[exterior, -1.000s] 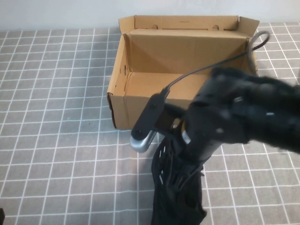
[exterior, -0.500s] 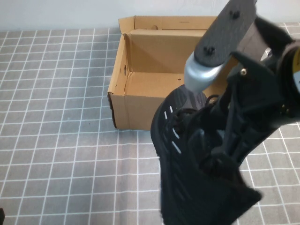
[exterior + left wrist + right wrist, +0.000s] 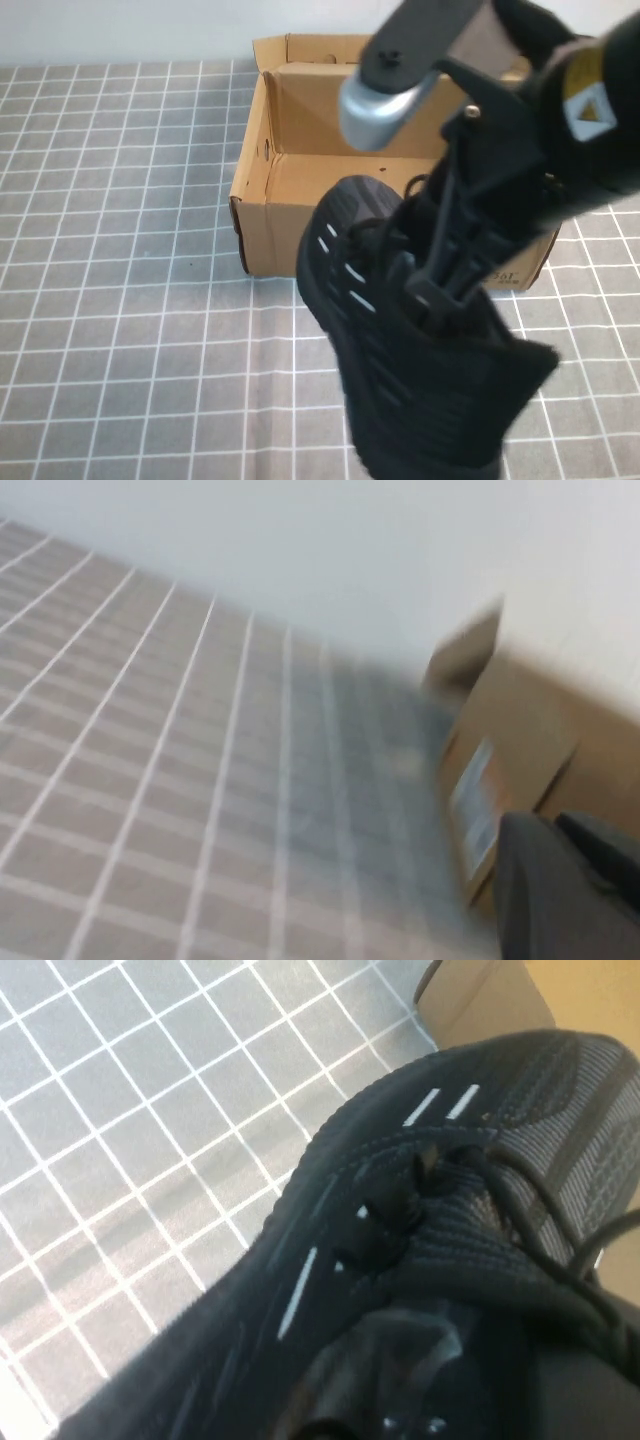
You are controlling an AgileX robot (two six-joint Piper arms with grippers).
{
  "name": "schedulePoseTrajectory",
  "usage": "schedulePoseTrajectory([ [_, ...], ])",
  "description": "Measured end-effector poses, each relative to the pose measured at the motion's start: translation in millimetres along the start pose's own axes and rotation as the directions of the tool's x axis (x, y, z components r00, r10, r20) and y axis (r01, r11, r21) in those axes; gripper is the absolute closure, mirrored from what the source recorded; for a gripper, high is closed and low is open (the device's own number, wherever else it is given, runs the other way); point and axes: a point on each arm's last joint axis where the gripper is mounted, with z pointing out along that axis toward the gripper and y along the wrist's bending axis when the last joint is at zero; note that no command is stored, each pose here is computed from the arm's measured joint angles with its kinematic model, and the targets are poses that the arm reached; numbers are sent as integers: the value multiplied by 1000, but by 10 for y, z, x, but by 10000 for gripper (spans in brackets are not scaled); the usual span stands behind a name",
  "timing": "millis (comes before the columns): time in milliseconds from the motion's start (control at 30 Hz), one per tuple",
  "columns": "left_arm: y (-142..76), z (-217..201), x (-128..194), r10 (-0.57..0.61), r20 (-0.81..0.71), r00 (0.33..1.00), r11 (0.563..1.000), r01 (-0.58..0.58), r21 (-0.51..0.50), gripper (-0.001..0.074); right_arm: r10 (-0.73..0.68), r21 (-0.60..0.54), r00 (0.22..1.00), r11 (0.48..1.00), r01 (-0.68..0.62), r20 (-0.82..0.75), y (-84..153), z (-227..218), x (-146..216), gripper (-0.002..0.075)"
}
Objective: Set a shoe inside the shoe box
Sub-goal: Hand over the shoe
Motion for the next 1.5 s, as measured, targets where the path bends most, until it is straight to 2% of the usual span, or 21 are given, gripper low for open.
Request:
schedulePoseTrajectory([
  [67, -6, -3, -78, -135, 84, 987, 991, 134, 18, 738, 0, -1, 1000, 1000, 0, -8, -3, 49, -61, 732],
  [133, 0, -9, -129, -196, 139, 971, 981, 194, 28, 738, 0, -1, 1000, 1000, 0, -12, -6, 85, -121, 732],
  [233, 8, -15, -167, -252, 179, 951, 968, 249, 38, 738, -3, 10, 1000, 1000, 3, -24, -20, 158, -211, 732],
  [300, -43, -30, -219, -240, 140, 961, 971, 235, 51, 738, -8, 26, 1000, 1000, 9, -30, -39, 196, -275, 732],
  [467, -307, -151, -644, -13, 41, 999, 992, 8, 128, 738, -9, 44, 1000, 999, 9, 4, -67, 255, -500, 732],
  [633, -500, -19, -925, 199, -129, 971, 963, -170, 208, 738, -3, 56, 1000, 998, 1, 31, -110, 356, -682, 732],
  [767, -711, 211, -1098, 328, -184, 927, 896, -243, 372, 738, 23, 72, 999, 997, -26, 40, -226, 441, -765, 732],
  [867, -875, 404, -1195, 391, -148, 908, 819, -271, 505, 738, 53, 87, 998, 995, -56, 41, -353, 487, -793, 732],
  [967, -977, 632, -1274, 423, -99, 901, 764, -296, 574, 738, 90, 101, 995, 990, -93, 37, -507, 535, -791, 732],
  [1267, -1161, 1378, -1542, 483, -77, 872, 721, -346, 600, 738, 209, 125, 976, 969, -215, 53, -983, 667, -806, 732],
  [1433, -1255, 1901, -1633, 578, -75, 813, 702, -448, 554, 738, 234, 132, 971, 962, -239, 53, -1110, 764, -820, 732],
  [1500, -1269, 2110, -1601, 603, -116, 789, 701, -455, 549, 738, 240, 134, 969, 960, -245, 52, -1137, 780, -817, 732],
])
